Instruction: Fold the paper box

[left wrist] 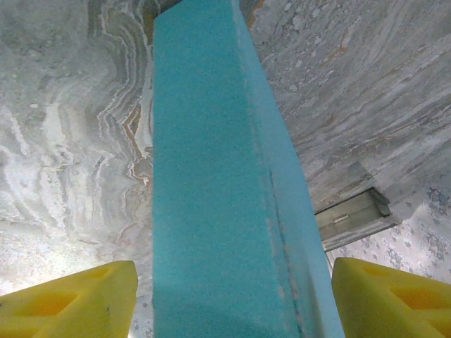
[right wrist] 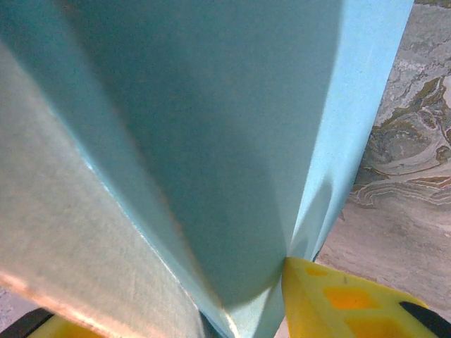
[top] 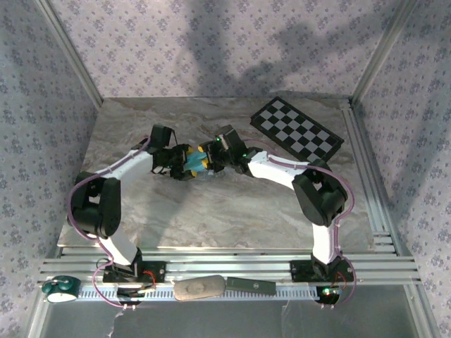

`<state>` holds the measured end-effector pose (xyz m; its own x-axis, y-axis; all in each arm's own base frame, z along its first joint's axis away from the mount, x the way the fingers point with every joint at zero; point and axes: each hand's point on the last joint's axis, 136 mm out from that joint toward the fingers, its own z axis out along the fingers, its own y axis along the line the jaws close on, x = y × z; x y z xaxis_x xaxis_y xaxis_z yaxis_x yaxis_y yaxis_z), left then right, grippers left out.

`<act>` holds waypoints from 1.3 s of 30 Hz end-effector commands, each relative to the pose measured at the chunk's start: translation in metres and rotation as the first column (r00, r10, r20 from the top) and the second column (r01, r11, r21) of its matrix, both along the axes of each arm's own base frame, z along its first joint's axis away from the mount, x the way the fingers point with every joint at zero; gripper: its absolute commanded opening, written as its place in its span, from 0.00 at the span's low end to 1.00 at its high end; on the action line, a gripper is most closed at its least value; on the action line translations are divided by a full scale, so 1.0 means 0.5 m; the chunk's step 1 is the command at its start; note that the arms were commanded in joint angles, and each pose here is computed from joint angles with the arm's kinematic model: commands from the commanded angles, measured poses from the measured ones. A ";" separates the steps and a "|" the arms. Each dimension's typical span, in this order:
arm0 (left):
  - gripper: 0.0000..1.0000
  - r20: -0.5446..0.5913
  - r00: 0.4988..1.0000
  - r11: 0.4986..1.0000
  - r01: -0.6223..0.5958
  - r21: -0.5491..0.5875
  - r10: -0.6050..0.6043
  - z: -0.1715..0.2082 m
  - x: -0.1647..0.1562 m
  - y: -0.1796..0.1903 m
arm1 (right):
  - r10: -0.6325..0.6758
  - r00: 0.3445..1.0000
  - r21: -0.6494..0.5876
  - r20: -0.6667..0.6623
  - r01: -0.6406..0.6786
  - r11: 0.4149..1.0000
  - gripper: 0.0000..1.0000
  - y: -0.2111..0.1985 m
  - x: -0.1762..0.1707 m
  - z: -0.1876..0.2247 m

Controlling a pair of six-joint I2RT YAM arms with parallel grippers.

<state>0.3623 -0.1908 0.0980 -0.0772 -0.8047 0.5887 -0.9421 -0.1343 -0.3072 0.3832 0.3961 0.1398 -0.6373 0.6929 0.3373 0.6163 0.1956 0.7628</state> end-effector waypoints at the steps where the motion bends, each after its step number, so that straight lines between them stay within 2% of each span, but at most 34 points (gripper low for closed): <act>1: 0.72 -0.050 0.999 1.000 -0.005 0.019 0.006 -0.009 -0.002 0.000 | 0.003 0.995 -0.058 -0.095 -0.009 0.998 0.43 -0.009 -0.020 -0.067; 7: 0.62 -0.086 0.996 0.999 -0.019 0.036 0.022 -0.034 -0.007 0.005 | 0.006 0.995 -0.059 -0.098 -0.012 0.998 0.43 -0.010 -0.021 -0.069; 9: 0.55 -0.097 0.995 0.999 -0.017 0.040 0.021 -0.042 -0.008 0.006 | 0.006 0.995 -0.058 -0.097 -0.012 0.998 0.43 -0.010 -0.020 -0.067; 17: 0.50 -0.125 0.992 0.999 -0.019 0.044 0.024 -0.065 -0.012 0.008 | 0.006 0.995 -0.058 -0.097 -0.011 0.998 0.43 -0.012 -0.018 -0.068; 19: 0.46 -0.128 0.991 0.999 -0.021 0.043 0.026 -0.067 -0.013 0.010 | 0.005 0.995 -0.057 -0.096 -0.010 0.998 0.44 -0.013 -0.017 -0.066; 21: 0.45 -0.128 0.991 0.999 -0.022 0.039 0.026 -0.067 -0.013 0.011 | 0.006 0.996 -0.057 -0.089 -0.011 0.998 0.44 -0.013 -0.015 -0.062; 25: 0.45 -0.121 0.992 0.999 -0.023 0.030 0.027 -0.062 -0.010 0.013 | 0.017 0.998 -0.079 -0.063 -0.022 0.997 0.49 -0.021 -0.012 -0.050; 33: 0.44 -0.111 0.994 1.000 -0.017 0.024 0.020 -0.054 -0.012 0.016 | 0.017 0.998 -0.193 0.060 -0.005 0.981 0.70 -0.085 -0.008 0.027; 37: 0.44 -0.106 0.994 1.000 -0.016 0.019 0.018 -0.049 -0.010 0.016 | 0.040 0.985 -0.263 0.169 0.006 0.965 0.72 -0.141 0.001 0.082; 39: 0.43 -0.106 0.994 1.000 -0.015 0.020 0.017 -0.048 -0.010 0.019 | 0.093 0.964 -0.319 0.250 -0.008 0.948 0.72 -0.176 0.009 0.110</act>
